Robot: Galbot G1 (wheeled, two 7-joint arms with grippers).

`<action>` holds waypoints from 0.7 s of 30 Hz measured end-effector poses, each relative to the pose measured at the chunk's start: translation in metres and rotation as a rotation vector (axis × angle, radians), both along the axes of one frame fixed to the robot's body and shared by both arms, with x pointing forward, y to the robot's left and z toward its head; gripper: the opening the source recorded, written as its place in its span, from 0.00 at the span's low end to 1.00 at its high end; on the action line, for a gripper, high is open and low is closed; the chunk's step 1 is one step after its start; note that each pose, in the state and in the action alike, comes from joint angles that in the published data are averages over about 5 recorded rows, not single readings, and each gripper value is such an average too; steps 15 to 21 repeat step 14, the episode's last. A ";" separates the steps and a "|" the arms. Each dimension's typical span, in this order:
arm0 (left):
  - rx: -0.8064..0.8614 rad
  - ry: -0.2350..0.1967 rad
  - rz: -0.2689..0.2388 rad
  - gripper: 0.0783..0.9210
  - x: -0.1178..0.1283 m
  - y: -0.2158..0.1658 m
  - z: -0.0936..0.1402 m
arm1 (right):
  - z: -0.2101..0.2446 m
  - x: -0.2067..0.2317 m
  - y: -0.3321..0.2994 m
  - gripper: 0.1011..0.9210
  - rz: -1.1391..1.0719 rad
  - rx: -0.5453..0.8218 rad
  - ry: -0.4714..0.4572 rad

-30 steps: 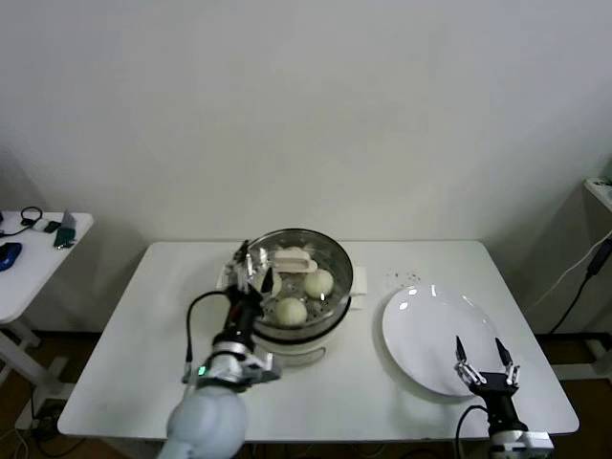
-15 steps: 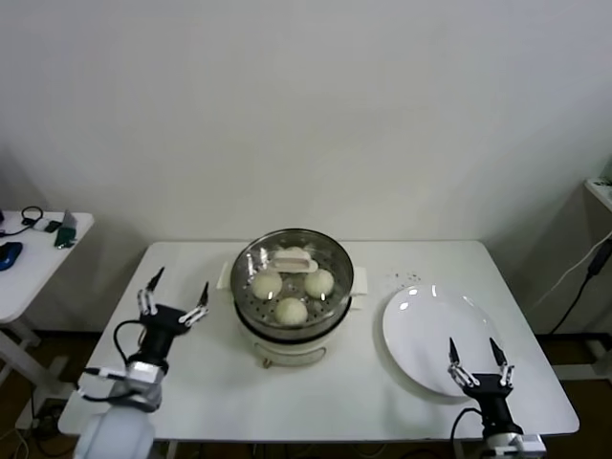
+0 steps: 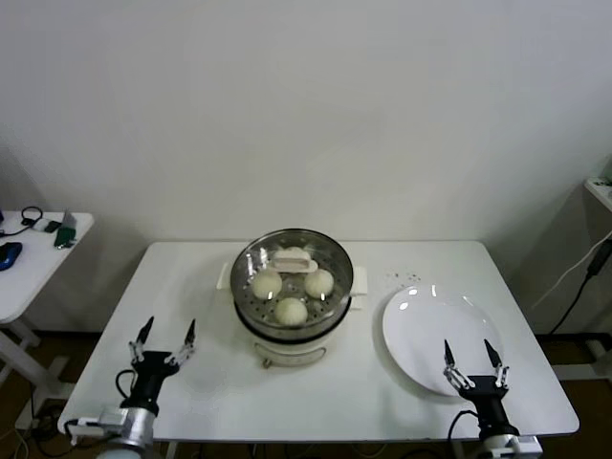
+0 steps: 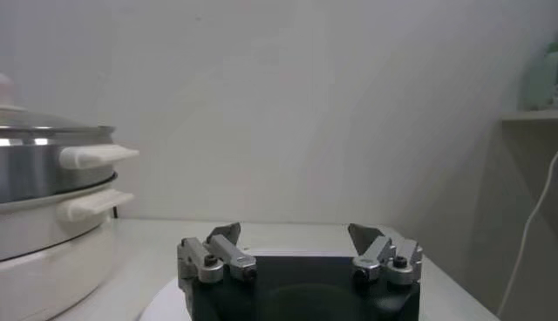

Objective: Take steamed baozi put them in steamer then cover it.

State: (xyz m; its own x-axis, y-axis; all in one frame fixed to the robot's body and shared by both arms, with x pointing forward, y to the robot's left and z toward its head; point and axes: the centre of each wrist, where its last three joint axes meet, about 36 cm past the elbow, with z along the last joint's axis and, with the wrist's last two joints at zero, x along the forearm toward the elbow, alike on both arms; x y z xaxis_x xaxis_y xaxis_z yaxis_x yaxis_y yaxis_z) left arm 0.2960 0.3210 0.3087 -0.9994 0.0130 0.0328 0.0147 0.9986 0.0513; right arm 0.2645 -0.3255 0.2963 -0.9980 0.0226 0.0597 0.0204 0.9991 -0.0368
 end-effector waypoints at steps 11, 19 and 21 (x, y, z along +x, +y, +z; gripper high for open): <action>-0.095 0.006 0.008 0.88 -0.018 -0.010 -0.020 | 0.001 -0.001 0.001 0.88 0.002 0.007 0.001; -0.103 0.005 0.008 0.88 -0.019 -0.011 -0.021 | 0.001 -0.001 0.001 0.88 0.004 0.007 -0.001; -0.103 0.005 0.008 0.88 -0.019 -0.011 -0.021 | 0.001 -0.001 0.001 0.88 0.004 0.007 -0.001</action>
